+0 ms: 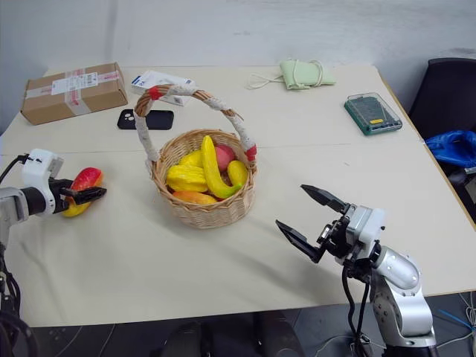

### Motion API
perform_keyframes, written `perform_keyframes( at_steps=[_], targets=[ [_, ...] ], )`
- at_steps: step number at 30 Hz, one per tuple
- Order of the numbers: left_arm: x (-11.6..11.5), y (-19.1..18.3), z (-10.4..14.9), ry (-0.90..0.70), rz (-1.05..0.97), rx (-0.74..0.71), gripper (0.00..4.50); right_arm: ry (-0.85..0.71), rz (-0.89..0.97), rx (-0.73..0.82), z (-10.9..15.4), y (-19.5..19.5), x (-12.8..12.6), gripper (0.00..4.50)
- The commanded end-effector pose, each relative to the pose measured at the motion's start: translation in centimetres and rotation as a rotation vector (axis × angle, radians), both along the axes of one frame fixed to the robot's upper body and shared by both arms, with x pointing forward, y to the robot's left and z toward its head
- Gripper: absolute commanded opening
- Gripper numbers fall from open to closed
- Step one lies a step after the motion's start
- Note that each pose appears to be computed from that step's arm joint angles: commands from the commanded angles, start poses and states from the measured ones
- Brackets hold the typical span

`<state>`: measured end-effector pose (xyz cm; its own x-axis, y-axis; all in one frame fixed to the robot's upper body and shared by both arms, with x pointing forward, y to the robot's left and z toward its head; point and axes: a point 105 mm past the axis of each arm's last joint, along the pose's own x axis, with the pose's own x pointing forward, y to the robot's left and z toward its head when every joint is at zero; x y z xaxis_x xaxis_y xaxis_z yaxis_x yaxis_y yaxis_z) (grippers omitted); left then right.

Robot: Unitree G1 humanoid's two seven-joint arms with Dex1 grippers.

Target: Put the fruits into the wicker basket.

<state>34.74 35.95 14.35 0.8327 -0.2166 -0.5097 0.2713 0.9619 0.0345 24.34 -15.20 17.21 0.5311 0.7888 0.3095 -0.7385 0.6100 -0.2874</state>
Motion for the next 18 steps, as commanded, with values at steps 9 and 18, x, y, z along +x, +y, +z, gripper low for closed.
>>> perform_keyframes(
  at_steps=[9, 18],
  targets=[
    [-0.8, 0.3, 0.8, -0.057, -0.161, -0.040, 2.26, -0.070, -0.040, -0.012, 1.3, -1.0, -0.3, 4.50],
    [-6.0, -4.6, 8.4, -0.408, -0.629, -0.280, 1.83, -0.063, -0.076, -0.043, 1.2, -2.2, -0.3, 4.50]
  ],
)
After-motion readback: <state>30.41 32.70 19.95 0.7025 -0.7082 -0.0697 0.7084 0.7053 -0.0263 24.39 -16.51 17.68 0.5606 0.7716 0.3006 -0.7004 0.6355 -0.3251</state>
